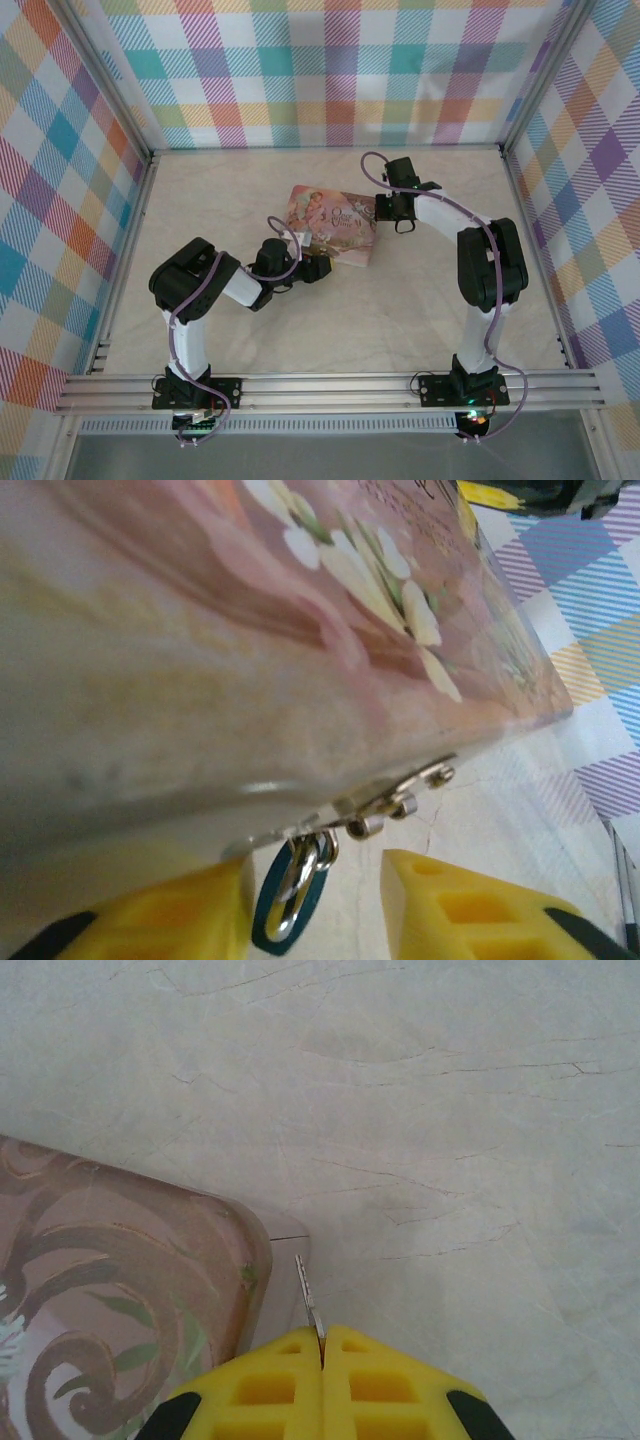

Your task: Unlock the padlock with the key

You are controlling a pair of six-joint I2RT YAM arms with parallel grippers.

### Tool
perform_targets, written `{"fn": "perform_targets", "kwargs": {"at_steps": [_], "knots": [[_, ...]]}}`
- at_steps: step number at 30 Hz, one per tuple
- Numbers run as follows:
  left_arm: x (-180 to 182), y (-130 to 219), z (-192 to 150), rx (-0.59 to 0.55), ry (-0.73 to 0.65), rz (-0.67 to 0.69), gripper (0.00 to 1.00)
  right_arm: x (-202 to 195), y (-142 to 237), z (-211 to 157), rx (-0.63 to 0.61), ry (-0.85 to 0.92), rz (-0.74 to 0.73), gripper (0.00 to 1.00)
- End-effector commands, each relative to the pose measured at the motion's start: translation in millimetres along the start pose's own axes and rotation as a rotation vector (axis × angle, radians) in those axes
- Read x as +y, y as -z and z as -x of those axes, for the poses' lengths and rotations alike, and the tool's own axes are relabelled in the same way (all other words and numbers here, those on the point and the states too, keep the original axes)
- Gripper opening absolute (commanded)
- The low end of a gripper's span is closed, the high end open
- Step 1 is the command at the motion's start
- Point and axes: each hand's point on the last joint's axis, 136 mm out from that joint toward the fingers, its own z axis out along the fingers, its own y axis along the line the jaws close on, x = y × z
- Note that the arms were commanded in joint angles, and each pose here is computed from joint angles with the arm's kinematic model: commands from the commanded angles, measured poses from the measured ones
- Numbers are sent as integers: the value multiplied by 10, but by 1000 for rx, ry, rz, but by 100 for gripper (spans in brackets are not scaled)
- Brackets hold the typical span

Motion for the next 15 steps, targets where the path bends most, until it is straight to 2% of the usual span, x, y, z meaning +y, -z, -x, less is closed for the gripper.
{"fn": "perform_targets", "kwargs": {"at_steps": [1, 7, 15], "knots": [[-6, -43, 51, -1, 26, -16, 43, 142, 58, -127, 35, 24, 46, 0], [-132, -161, 25, 1, 34, -76, 48, 180, 44, -140, 38, 27, 47, 0], [-196, -53, 63, -50, 40, -124, 52, 173, 41, -151, 39, 29, 41, 0]]}}
